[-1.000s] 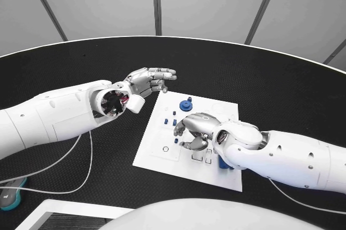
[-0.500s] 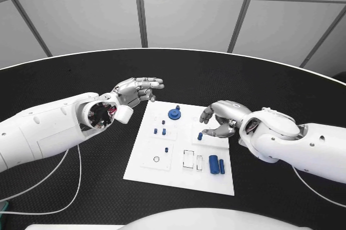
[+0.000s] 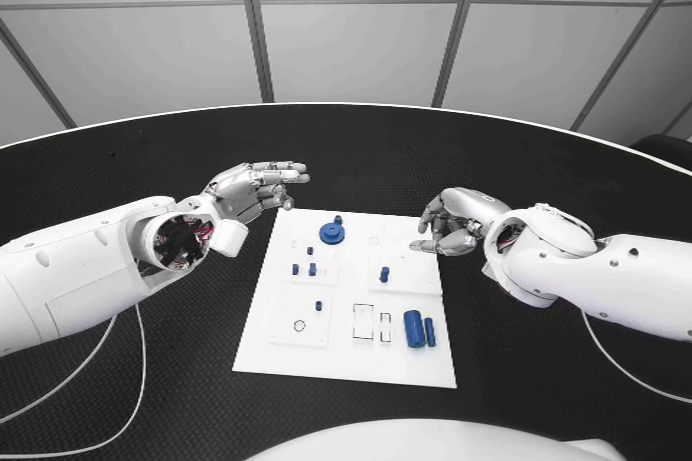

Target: Assemble the parts on the task board

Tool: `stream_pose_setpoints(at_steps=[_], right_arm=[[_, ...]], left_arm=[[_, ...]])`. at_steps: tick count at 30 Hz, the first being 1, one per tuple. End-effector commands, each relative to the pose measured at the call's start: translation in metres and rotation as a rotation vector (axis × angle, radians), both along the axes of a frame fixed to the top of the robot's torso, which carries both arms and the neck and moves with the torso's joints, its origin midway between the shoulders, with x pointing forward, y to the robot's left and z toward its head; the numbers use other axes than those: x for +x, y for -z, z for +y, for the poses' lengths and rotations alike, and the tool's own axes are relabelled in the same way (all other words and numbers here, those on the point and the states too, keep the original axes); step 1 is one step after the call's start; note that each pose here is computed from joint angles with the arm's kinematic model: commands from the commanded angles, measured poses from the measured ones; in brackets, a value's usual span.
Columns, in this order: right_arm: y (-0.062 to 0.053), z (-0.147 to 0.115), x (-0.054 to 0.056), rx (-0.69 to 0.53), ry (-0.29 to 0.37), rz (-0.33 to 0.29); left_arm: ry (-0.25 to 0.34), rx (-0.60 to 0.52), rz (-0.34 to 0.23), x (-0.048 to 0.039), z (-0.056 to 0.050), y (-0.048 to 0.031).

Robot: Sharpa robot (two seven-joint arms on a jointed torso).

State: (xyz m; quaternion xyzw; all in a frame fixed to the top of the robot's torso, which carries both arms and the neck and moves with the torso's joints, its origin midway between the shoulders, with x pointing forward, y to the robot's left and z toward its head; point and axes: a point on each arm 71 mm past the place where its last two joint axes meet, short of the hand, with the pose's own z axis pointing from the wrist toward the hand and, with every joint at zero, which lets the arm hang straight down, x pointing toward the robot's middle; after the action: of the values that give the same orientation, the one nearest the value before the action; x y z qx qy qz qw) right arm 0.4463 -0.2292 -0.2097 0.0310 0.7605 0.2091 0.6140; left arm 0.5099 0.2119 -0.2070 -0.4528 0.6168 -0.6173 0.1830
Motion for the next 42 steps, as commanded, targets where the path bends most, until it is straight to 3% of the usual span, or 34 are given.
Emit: stream_pose_setpoints(at_steps=[1, 9, 20, 42], right_arm=[[0.004, 0.007, 0.0, 0.025, -0.01, 0.007], [0.018, 0.029, 0.0, 0.034, -0.094, 0.043], [0.036, 0.055, -0.003, -0.08, -0.238, 0.052], [0.046, 0.067, 0.003, -0.15, -0.283, 0.05]], left_arm=[[0.001, 0.0, 0.0, -0.0001, 0.0, 0.0], [0.003, 0.0, 0.001, -0.0003, 0.0, 0.0], [0.005, -0.001, 0.002, -0.0008, 0.0, -0.0001], [0.004, 0.001, 0.004, -0.0013, 0.001, -0.0001]])
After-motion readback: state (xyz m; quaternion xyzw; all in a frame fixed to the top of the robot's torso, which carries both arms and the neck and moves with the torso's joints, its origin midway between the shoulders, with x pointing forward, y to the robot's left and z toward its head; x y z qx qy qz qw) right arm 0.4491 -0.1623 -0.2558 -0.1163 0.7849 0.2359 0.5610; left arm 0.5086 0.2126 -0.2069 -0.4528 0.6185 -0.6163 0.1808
